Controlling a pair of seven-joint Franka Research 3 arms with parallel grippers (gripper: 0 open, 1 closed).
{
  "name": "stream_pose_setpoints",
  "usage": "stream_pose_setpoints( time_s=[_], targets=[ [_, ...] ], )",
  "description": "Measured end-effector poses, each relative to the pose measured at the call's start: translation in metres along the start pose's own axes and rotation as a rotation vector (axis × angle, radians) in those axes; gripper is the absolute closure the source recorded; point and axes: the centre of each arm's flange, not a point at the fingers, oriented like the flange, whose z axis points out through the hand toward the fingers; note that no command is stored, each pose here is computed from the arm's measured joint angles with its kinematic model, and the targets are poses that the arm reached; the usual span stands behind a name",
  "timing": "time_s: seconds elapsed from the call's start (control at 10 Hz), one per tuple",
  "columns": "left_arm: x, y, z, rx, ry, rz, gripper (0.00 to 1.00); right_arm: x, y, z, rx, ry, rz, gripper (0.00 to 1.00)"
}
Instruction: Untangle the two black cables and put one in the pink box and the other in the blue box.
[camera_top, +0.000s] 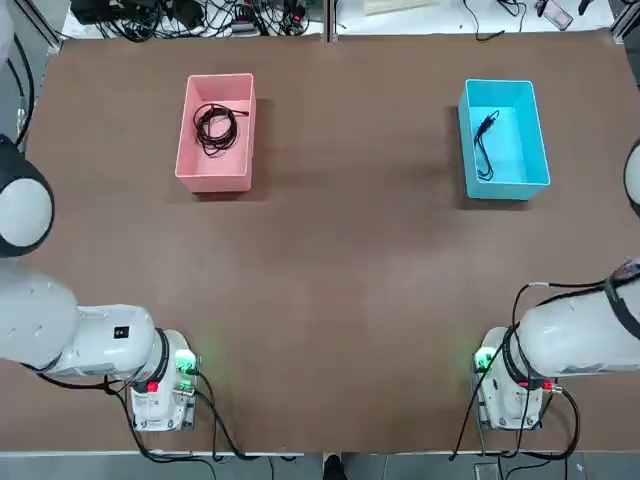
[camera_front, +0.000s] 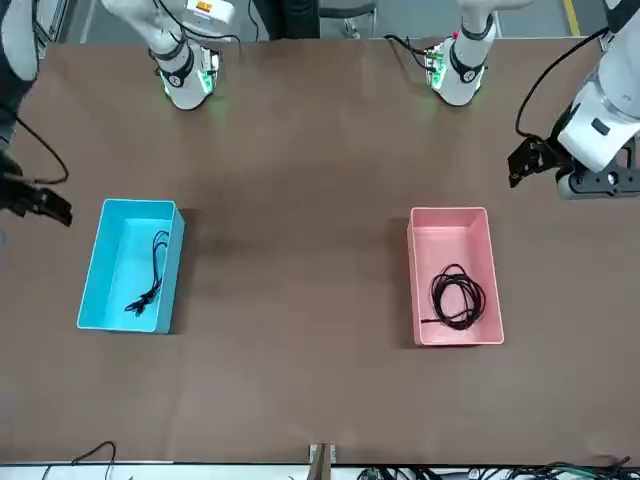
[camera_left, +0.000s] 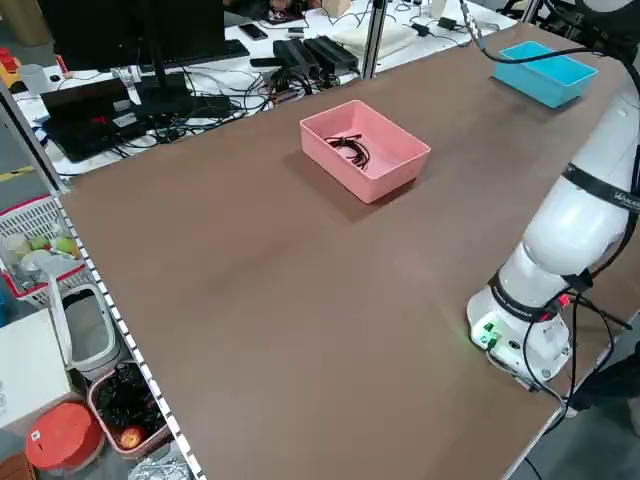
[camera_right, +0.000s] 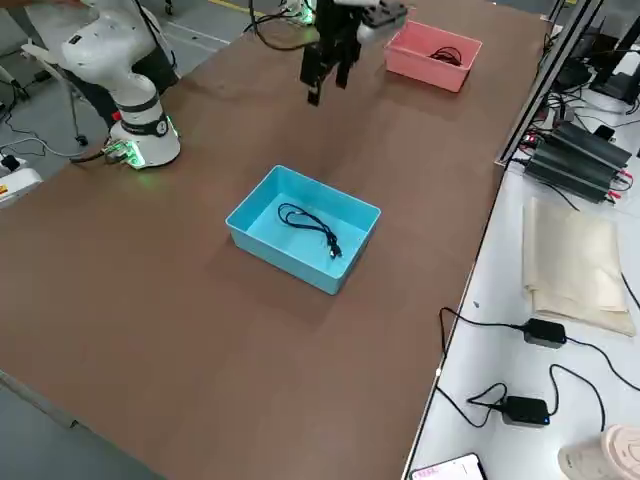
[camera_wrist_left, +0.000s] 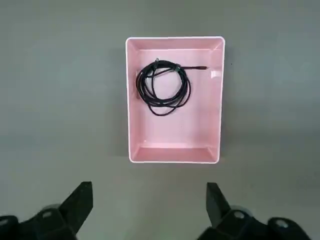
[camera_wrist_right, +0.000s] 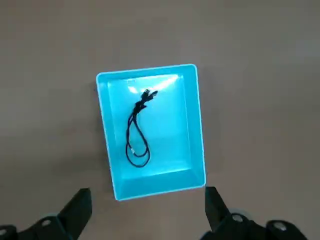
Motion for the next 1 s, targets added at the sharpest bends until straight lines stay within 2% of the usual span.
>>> stream_pose_setpoints(
  time_s=[0.4, 1.0],
  targets=[
    [0.001, 0.003, 0.007, 0.001, -0.013, 0.01, 0.0, -0.023, 0.003, -0.025, 0.051, -0.011, -0.065, 0.0],
    [0.003, 0.006, 0.011, -0.013, -0.022, 0.013, 0.0, -0.025, 0.001, -0.025, 0.064, -0.022, -0.073, 0.0]
  ],
)
